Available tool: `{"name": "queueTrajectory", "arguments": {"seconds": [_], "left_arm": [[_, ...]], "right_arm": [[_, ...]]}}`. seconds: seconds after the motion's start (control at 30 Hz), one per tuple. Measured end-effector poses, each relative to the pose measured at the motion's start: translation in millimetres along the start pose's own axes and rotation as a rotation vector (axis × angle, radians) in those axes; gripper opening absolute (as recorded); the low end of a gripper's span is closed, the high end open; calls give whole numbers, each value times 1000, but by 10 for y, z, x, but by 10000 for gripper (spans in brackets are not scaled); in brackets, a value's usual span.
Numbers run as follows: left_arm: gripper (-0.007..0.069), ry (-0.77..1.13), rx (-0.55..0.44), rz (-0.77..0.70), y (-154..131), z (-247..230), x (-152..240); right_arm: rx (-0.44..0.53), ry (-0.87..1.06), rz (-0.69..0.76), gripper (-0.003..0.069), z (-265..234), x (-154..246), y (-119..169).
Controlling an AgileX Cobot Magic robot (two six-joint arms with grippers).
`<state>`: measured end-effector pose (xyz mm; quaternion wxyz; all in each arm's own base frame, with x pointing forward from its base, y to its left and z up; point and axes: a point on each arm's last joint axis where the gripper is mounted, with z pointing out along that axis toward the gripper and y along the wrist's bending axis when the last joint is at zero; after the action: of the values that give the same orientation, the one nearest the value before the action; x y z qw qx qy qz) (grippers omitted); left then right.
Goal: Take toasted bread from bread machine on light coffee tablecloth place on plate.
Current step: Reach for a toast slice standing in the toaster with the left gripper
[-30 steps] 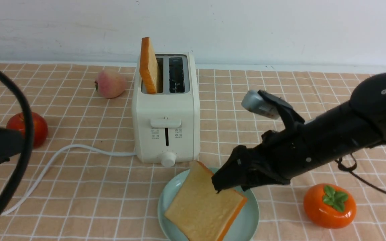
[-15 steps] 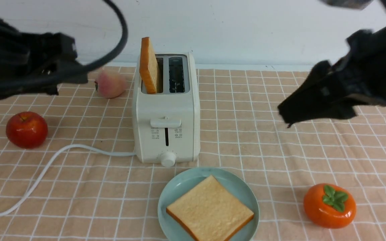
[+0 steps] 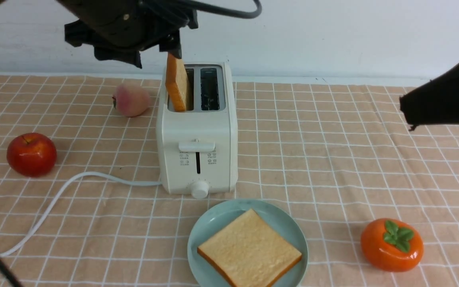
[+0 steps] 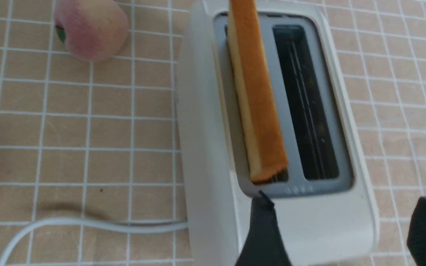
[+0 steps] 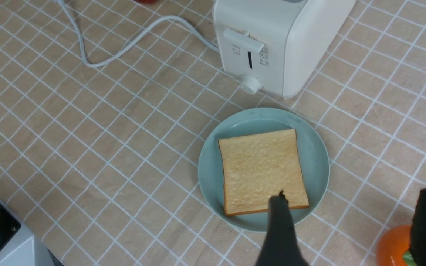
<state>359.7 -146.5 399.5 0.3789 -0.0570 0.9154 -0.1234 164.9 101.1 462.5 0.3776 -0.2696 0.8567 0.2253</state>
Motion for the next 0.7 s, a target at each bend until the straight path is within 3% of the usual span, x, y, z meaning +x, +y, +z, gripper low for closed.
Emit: {"name": "queueTrajectory", "arguments": {"seconds": [0.33, 0.47, 0.5, 0.53, 0.57, 0.63, 0.7], "left_arm": [[457, 52, -74, 5, -66, 843, 10], [359, 69, -84, 8, -58, 922, 43], [269, 70, -86, 8, -56, 922, 44], [257, 68, -87, 10, -55, 915, 40], [159, 60, -86, 11, -56, 881, 25], [51, 39, -85, 17, -55, 768, -19], [48, 4, -84, 23, -50, 596, -83]], "right_arm": [[2, 9, 0, 453, 0, 8, -2], [3, 10, 0, 453, 0, 9, -3], [7, 11, -2, 453, 0, 10, -7], [8, 11, -2, 453, 0, 10, -7], [18, 13, -6, 453, 0, 12, -16], [36, 20, -14, 453, -1, 18, -33], [49, 27, -20, 453, -1, 24, -45]]}}
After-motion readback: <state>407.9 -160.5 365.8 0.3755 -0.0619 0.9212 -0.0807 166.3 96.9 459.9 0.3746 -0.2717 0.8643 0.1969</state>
